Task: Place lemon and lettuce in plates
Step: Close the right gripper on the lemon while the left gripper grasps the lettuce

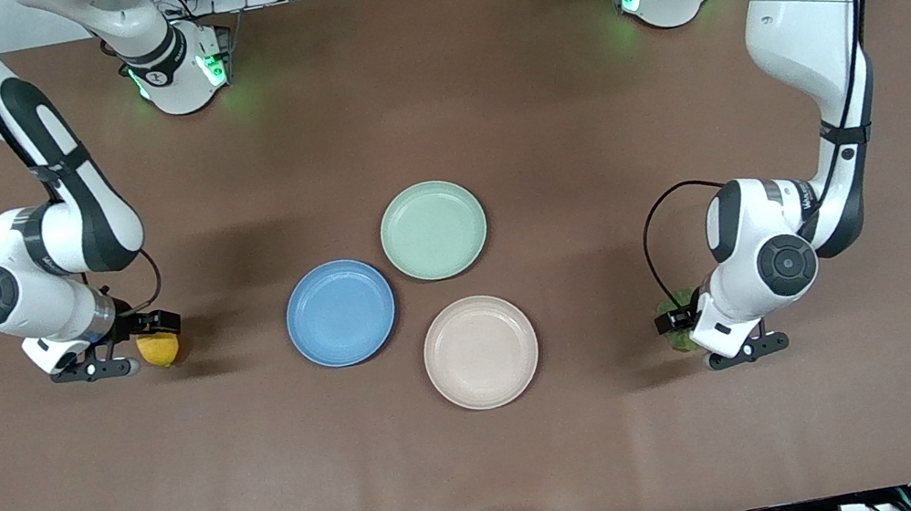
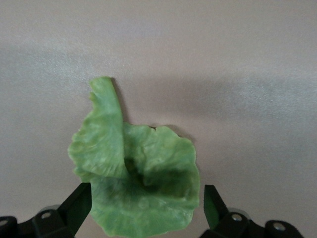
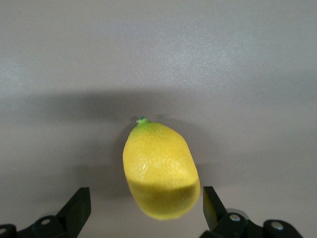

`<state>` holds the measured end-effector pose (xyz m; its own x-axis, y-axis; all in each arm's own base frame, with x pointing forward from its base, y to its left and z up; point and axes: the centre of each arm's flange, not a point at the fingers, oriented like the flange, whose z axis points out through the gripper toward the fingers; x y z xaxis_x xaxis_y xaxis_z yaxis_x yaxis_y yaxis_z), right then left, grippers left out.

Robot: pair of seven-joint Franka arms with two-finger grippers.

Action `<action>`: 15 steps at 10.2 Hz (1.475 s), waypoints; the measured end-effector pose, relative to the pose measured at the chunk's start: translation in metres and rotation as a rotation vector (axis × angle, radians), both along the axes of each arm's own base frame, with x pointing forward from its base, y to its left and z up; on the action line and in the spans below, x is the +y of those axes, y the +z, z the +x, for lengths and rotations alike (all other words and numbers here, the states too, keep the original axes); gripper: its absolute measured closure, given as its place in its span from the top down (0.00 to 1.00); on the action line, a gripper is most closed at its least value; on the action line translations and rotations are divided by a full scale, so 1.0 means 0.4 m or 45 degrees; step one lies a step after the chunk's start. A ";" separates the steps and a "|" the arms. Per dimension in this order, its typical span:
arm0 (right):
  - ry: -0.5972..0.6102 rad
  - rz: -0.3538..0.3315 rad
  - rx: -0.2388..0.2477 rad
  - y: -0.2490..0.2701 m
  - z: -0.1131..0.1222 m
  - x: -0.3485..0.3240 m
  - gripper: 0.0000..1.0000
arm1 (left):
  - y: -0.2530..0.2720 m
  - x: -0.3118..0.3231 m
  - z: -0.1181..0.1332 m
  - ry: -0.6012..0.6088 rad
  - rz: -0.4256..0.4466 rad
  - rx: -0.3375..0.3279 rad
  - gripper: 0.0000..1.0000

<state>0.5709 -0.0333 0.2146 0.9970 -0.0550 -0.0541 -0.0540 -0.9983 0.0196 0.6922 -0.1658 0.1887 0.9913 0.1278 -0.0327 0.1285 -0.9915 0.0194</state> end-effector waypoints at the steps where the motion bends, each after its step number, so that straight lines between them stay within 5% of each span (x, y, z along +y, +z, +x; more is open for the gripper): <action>1: 0.001 -0.003 -0.007 -0.027 0.001 -0.001 1.00 | -0.010 0.001 -0.001 0.000 0.000 0.002 1.00; 4: 0.002 -0.007 -0.006 -0.070 -0.002 -0.001 1.00 | -0.028 0.006 0.002 0.010 0.000 -0.009 0.99; 6: 0.004 -0.008 -0.006 -0.084 -0.003 -0.001 0.99 | -0.033 0.006 0.004 0.071 -0.001 -0.021 0.74; 9: 0.012 -0.009 -0.001 -0.090 -0.004 -0.003 0.64 | -0.021 0.027 0.010 0.098 0.013 -0.026 0.32; 11: 0.020 -0.009 -0.001 -0.090 -0.003 -0.005 0.64 | -0.017 0.021 0.013 0.095 0.008 -0.037 0.04; 15: 0.015 -0.008 0.002 -0.050 0.025 -0.009 0.64 | 0.058 -0.007 0.037 0.135 -0.018 -0.108 0.04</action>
